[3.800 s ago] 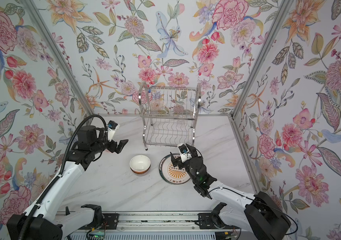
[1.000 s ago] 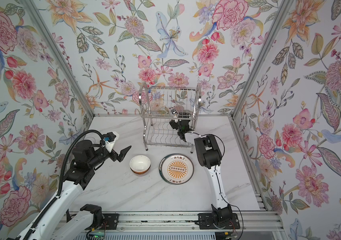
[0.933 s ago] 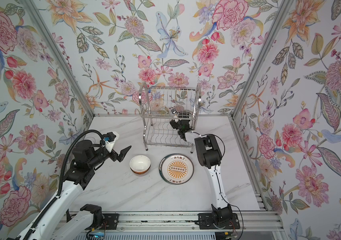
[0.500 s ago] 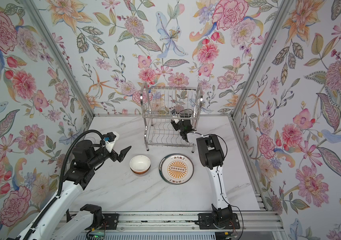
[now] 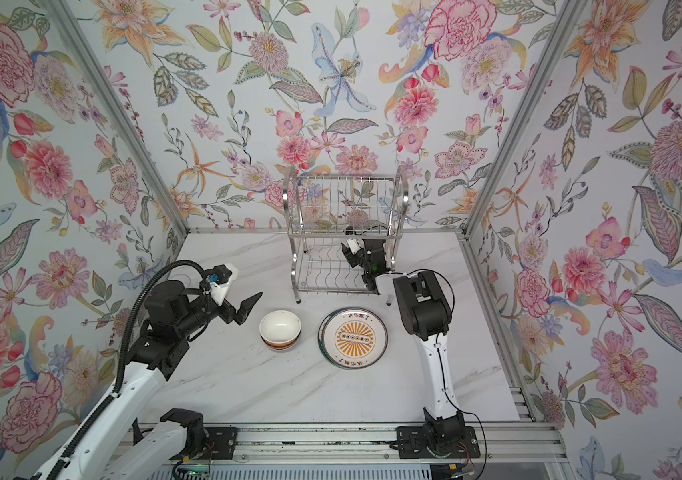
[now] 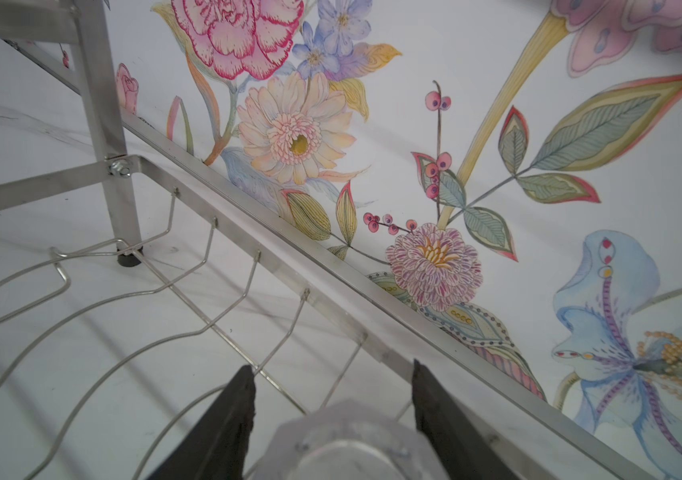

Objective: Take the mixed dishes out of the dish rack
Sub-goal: 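Close the right gripper on the clear glass cup in the rack, then lift the clear glass cup out of the rack with the right gripper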

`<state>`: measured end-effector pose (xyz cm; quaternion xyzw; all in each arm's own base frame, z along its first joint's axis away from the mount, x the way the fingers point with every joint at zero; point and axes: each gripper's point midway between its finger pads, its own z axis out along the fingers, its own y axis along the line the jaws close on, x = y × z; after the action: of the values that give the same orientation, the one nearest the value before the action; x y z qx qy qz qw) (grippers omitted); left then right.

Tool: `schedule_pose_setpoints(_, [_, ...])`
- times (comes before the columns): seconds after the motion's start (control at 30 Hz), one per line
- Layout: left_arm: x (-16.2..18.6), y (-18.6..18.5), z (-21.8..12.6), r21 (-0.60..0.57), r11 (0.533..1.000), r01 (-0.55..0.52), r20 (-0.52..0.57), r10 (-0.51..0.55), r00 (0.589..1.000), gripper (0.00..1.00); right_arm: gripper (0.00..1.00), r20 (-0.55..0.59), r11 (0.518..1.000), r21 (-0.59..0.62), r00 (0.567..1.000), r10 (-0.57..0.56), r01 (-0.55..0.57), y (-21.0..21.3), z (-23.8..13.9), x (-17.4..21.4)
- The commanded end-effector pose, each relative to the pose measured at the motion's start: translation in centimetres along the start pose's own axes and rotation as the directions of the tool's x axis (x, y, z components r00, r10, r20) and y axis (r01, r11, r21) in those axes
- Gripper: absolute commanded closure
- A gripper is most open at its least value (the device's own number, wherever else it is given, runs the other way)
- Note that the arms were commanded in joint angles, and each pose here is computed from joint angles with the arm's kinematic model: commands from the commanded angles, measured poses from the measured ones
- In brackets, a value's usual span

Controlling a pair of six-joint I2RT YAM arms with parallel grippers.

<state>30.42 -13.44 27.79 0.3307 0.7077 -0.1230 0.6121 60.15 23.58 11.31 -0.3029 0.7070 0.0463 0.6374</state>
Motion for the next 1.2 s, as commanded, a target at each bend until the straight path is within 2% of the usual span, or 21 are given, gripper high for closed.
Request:
schedule_pose_setpoints(0.0, [0.2,-0.3,-0.3,-0.005,1.000,0.000,0.001,0.000,1.000,0.01,0.78,0.125,1.000,0.011,0.992,0.000,-0.001,-0.9,-1.4,-3.8])
schedule_pose_setpoints(0.17, [0.3,-0.3,-0.2,-0.002,1.000,0.006,-0.002,-0.006,1.000,0.01,0.85,0.213,1.000,0.013,0.977,-0.013,0.010,-0.6,-2.5,-5.5])
schedule_pose_setpoints(0.4, [0.2,0.0,-0.2,-0.020,1.000,-0.001,0.002,0.001,1.000,0.01,1.00,0.272,0.999,0.008,0.962,-0.039,0.038,0.2,-3.5,-6.9])
schedule_pose_setpoints(0.87, [-0.2,0.6,-0.1,-0.048,0.999,0.003,0.015,-0.002,1.000,0.01,1.00,0.388,0.995,0.015,0.917,-0.094,0.095,2.6,-7.8,-9.9])
schedule_pose_setpoints(1.17, [-1.0,1.1,-0.3,-0.077,0.997,-0.011,0.044,0.014,0.999,0.01,1.00,0.430,0.993,-0.016,0.897,-0.098,0.116,4.6,-12.7,-12.6])
